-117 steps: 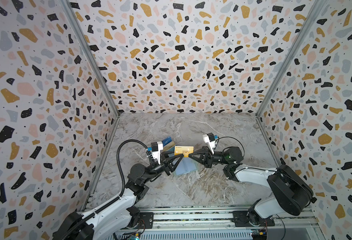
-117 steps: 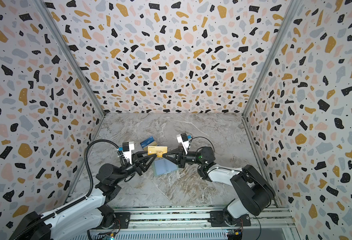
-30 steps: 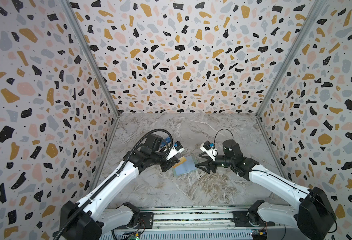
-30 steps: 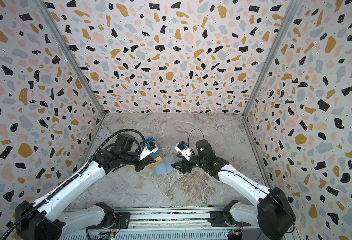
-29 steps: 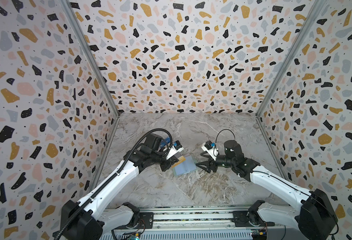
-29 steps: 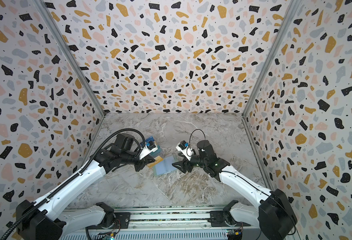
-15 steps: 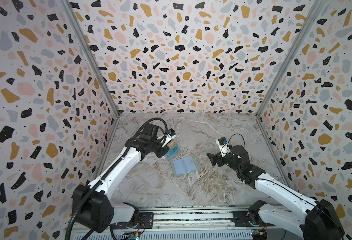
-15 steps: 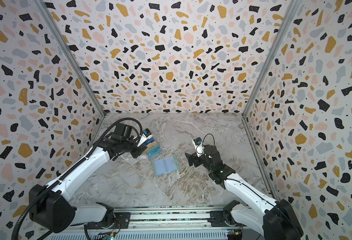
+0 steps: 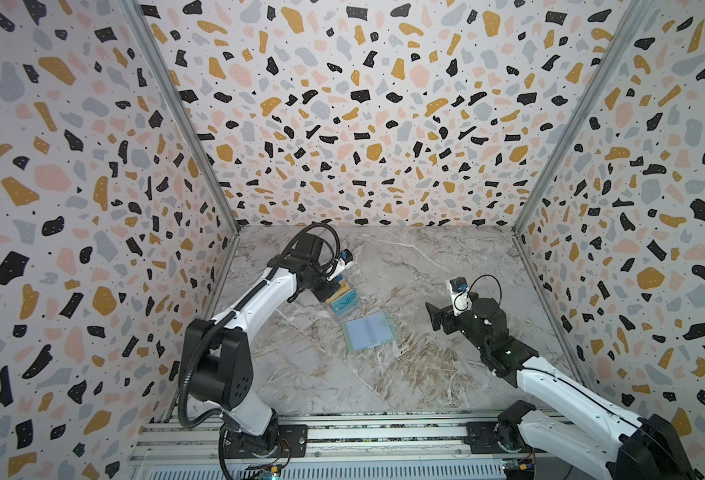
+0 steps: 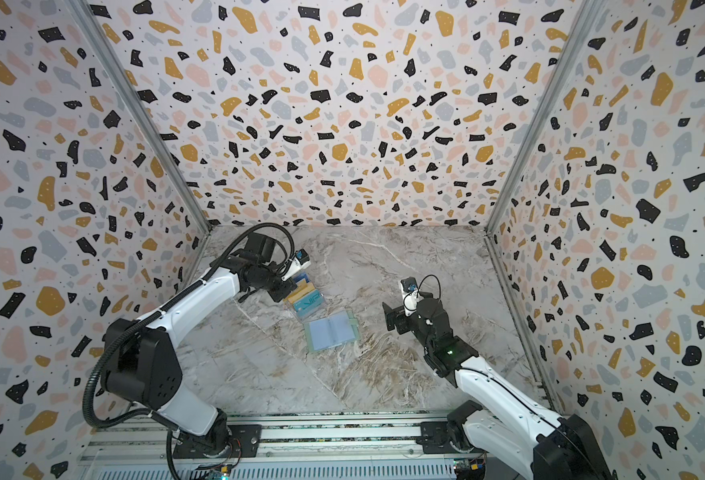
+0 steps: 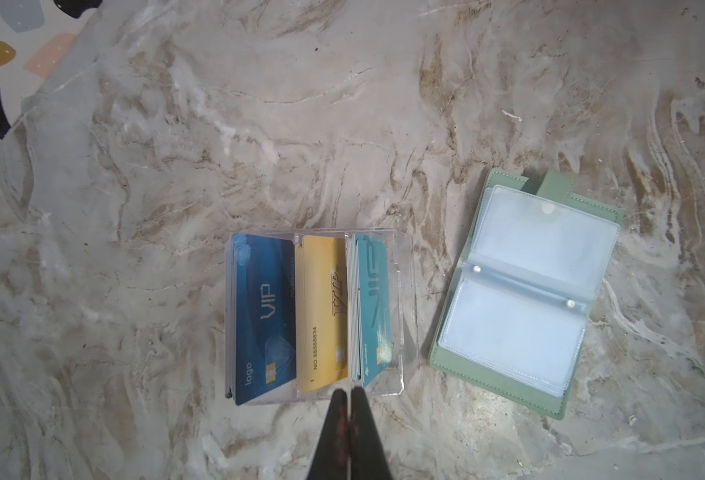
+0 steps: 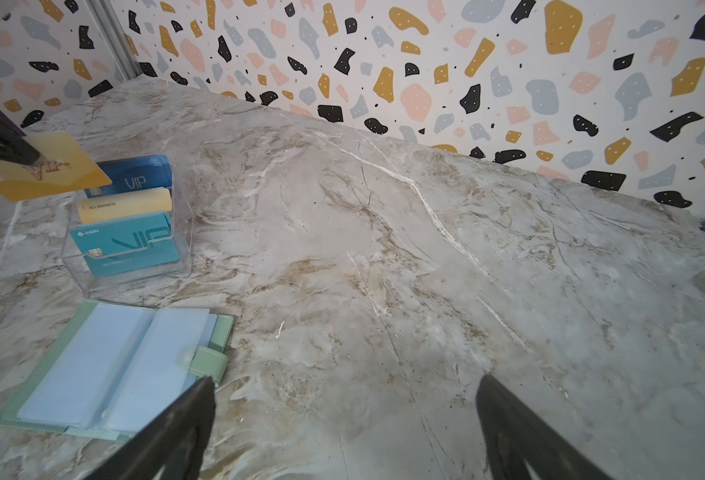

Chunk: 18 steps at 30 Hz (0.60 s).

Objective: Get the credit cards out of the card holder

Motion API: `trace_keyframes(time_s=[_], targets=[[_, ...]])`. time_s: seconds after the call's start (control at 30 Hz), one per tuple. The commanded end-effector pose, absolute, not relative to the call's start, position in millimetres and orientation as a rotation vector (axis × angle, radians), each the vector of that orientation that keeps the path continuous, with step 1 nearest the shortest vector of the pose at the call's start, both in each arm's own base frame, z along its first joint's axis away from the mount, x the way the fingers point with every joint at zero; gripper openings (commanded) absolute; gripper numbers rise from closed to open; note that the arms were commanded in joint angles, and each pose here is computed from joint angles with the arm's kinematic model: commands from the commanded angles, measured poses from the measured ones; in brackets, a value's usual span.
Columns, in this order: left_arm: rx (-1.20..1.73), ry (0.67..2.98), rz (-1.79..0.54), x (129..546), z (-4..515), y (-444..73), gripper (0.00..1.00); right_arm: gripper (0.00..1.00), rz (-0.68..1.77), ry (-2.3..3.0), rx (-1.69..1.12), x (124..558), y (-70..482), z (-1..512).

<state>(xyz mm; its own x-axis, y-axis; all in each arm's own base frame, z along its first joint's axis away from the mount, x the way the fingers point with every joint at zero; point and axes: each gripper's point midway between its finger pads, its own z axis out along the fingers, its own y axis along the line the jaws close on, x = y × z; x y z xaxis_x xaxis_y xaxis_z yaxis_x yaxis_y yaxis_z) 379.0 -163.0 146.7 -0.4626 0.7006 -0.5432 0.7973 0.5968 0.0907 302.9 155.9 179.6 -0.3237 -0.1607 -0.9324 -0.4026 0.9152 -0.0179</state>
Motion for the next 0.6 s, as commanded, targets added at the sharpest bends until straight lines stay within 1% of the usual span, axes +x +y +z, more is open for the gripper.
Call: trace_keyframes(time_s=[0.0, 0.57], targets=[[1.198, 2.257, -0.253, 390, 151, -167, 0.0, 0.98, 0.254, 1.871, -0.365, 306, 151, 190], [1.155, 2.293, -0.27, 411, 123, -170, 0.0, 0.98, 0.263, 1.863, -0.355, 305, 149, 190]])
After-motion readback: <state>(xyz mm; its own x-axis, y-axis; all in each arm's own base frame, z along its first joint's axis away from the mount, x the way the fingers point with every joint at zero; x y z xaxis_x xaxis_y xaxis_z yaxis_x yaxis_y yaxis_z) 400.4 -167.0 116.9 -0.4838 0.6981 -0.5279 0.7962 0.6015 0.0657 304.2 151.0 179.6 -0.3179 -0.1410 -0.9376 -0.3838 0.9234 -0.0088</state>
